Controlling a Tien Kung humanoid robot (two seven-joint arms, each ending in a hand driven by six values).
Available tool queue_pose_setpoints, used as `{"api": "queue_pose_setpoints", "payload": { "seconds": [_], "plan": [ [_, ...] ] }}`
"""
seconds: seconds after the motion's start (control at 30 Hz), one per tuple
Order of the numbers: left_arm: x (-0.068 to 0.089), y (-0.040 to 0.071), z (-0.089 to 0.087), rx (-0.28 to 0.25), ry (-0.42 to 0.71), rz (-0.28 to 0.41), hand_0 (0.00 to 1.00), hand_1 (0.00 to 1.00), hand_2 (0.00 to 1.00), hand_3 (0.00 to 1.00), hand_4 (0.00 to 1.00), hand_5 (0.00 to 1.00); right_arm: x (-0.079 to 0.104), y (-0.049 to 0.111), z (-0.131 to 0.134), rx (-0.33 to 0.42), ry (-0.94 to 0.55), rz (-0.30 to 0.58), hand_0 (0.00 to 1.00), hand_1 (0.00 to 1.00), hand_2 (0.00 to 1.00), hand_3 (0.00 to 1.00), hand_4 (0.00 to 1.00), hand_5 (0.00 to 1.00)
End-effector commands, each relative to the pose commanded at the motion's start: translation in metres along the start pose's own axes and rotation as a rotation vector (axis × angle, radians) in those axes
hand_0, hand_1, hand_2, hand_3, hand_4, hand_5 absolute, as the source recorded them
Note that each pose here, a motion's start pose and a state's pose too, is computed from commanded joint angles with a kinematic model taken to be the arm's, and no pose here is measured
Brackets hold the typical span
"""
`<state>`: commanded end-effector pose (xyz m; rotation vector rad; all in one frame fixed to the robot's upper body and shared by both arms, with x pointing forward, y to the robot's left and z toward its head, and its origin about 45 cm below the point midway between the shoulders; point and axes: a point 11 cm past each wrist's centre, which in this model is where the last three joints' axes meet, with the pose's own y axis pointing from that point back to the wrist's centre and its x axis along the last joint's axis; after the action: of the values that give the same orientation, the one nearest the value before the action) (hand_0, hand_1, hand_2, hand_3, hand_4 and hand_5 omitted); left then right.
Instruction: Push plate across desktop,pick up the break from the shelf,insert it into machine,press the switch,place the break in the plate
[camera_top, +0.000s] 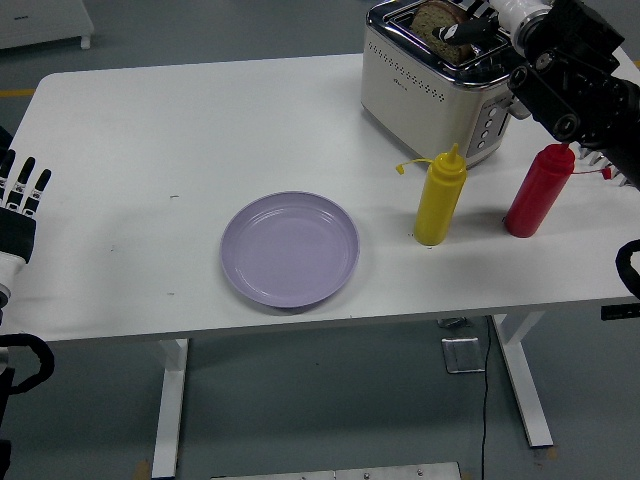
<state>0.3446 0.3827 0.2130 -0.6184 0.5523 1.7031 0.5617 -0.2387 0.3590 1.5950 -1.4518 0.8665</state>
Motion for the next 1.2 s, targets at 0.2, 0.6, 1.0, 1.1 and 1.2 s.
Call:
{"api": "queue_pose_setpoints", "payload": {
  "seconds": [0.2, 0.6, 1.0, 1.1, 1.2],
  "plan": [
    [-0.001, -0.001, 0.000, 0.001, 0.001, -0.003, 0.814, 0.866, 0.940, 0.794, 0.603, 0.998, -0.004, 0.000, -0.008, 0.017, 0.022, 0.004, 0.488, 0.525, 0.557, 0.668, 0.637, 0.268],
    [-0.002, -0.001, -0.001, 0.002, 0.001, -0.004, 0.812, 0.866, 0.939, 0.791, 0.602, 0.998, -0.015, -0.001, -0.011, 0.023, 0.051, -0.010, 0.442, 0.495, 0.532, 0.642, 0.577, 0.221],
    [-0.002, -0.001, -0.003, 0.009, -0.002, -0.004, 0.813, 0.866, 0.938, 0.788, 0.599, 0.998, -0.014, 0.000, -0.017, 0.055, 0.122, 0.031, 0.341, 0.406, 0.485, 0.548, 0.476, 0.140],
    [-0.002, -0.001, -0.003, 0.010, -0.002, -0.003, 0.812, 0.866, 0.939, 0.788, 0.599, 0.998, -0.009, 0.000, -0.021, 0.073, 0.143, 0.062, 0.280, 0.375, 0.450, 0.518, 0.334, 0.063],
    [-0.001, 0.000, -0.003, 0.011, -0.003, -0.002, 0.812, 0.866, 0.939, 0.788, 0.599, 0.998, -0.001, 0.001, -0.027, 0.103, 0.166, 0.106, 0.280, 0.375, 0.450, 0.518, 0.334, 0.063]
  ]
}}
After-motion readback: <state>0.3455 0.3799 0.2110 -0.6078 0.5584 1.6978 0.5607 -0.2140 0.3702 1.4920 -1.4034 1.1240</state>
